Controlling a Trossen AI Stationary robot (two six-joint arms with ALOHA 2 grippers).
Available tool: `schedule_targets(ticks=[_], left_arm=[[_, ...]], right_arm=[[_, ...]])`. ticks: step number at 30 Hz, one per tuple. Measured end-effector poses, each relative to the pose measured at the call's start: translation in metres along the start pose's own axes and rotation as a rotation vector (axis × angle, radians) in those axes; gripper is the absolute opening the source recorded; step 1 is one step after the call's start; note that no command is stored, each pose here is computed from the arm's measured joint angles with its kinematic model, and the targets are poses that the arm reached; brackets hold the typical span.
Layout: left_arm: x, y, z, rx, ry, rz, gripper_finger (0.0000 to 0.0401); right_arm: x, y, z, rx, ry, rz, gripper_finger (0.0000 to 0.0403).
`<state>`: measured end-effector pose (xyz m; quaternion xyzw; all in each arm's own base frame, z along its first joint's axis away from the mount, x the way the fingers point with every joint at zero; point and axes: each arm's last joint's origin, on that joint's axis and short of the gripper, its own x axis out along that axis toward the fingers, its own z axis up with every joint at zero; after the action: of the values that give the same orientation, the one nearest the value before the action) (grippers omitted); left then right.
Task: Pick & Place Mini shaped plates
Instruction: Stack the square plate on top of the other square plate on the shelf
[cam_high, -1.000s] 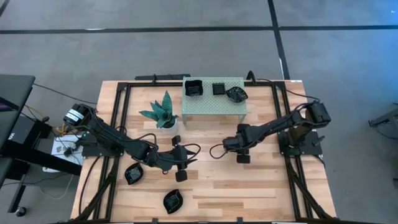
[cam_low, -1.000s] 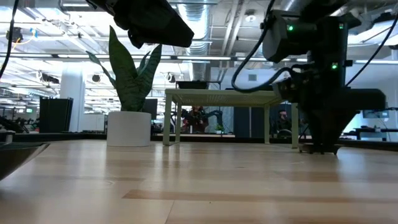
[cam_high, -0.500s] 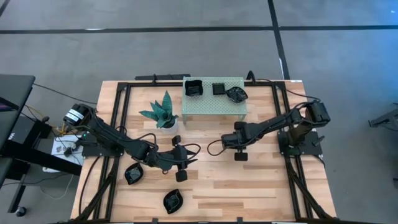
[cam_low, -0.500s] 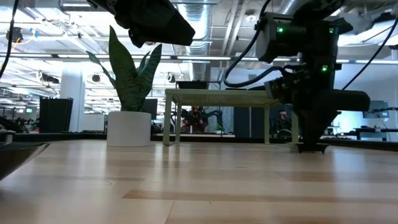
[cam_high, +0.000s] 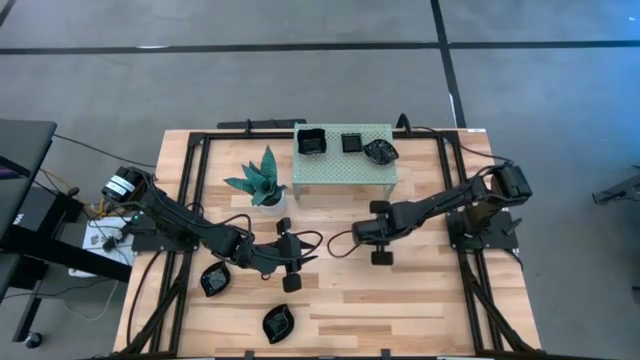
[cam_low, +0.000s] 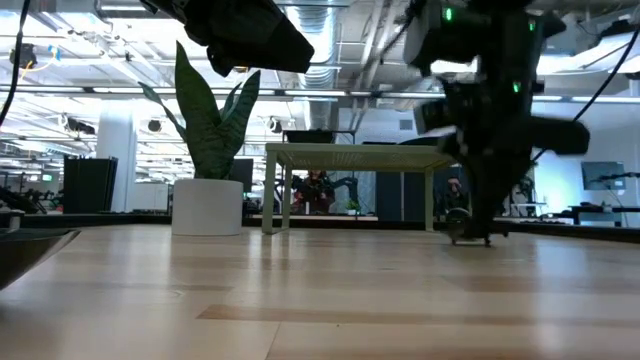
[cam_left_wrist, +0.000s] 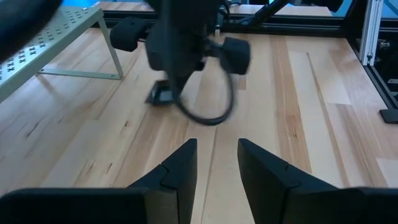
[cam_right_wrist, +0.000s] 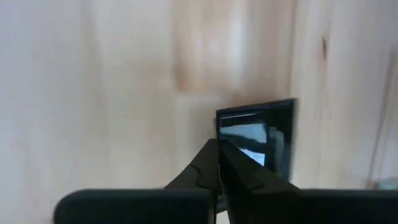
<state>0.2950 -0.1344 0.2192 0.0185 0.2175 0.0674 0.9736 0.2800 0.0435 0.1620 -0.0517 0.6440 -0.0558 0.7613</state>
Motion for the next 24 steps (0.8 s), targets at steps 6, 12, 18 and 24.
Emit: schedule_targets(ticks=[6, 12, 18, 24], left_arm=[[0.0, 0.0, 0.0, -0.002, -0.003, -0.001, 0.0118], [0.0, 0.0, 0.0, -0.002, -0.003, -0.001, 0.0117], [0.0, 0.0, 0.001, -0.004, -0.005, -0.001, 0.0118], [0.0, 0.0, 0.001, -0.003, -0.005, -0.001, 0.0118]], right_arm=[[-0.034, 0.021, 0.026, -0.119, -0.138, 0.033, 0.0002], [-0.071, 0.017, 0.053, -0.247, -0.276, -0.083, 0.0001], [-0.111, -0.011, 0.071, -0.257, -0.297, -0.346, 0.0001], [-0.14, -0.053, 0.083, -0.264, -0.279, -0.484, 0.0001]])
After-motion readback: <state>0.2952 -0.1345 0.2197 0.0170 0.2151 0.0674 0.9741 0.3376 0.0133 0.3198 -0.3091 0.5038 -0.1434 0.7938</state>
